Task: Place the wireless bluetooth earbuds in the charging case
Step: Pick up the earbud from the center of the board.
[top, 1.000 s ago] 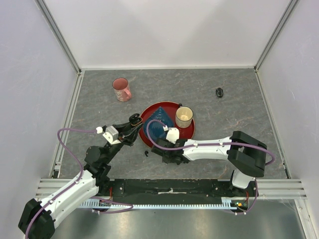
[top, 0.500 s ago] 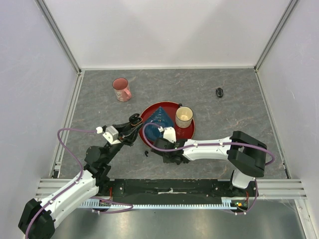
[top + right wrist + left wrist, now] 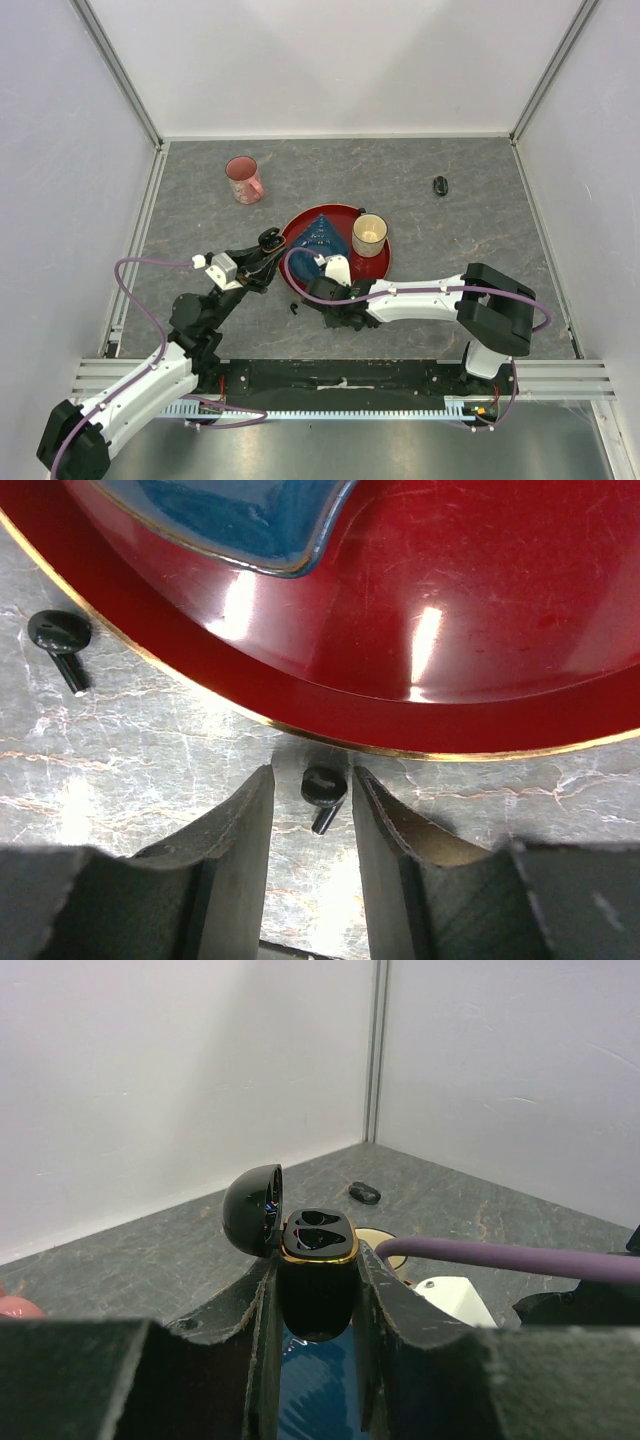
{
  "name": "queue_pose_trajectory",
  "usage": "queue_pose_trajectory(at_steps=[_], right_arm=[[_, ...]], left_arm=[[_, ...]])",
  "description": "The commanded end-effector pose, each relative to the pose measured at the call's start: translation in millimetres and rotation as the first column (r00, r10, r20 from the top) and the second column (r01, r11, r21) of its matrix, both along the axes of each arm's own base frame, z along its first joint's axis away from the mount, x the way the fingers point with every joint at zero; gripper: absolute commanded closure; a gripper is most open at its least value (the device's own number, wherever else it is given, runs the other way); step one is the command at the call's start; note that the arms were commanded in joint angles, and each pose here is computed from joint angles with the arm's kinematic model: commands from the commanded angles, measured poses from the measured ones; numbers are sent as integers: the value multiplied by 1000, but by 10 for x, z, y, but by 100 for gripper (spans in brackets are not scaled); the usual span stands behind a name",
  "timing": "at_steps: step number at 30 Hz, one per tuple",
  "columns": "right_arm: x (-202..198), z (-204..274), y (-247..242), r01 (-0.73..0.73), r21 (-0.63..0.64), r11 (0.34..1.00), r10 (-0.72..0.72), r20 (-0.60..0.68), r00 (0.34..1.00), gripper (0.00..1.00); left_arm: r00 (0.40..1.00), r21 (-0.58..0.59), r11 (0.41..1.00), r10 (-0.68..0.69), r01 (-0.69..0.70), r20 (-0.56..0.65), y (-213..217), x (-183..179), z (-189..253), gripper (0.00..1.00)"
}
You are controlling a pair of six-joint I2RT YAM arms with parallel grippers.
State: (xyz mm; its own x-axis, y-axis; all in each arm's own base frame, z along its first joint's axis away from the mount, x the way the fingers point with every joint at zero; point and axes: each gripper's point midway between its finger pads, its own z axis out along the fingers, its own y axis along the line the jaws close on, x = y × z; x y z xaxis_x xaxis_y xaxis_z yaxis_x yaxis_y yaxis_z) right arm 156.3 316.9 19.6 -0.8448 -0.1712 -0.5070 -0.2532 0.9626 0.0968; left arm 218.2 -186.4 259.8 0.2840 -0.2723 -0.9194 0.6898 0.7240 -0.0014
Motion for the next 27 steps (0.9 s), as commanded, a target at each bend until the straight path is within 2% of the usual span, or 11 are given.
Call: queue_pose_trajectory(at_steps=[1,8,16,22,27], right_arm=[[-3,52,-63,127,29,991,-127,-8,992,56],[10,51,-193,206,2,979,-206,-1,979,56],[38,43,-136,209,9,978,-209,0,978,58],[26,37,-104,197,12,980,-197,-10,980,64],[32,49,-90,191,16,982,-191,-7,982,73]], left_arm=[[998,-6,999,41,-41,49,65,12,114,98],[998,-7,999,38,-38,48,63,11,117,98],[998,-5,999,42,-42,48,67,16,114,98],[998,-4,999,42,-42,51,64,15,125,98],[998,-2,999,42,-42,47,57,25,115,98]])
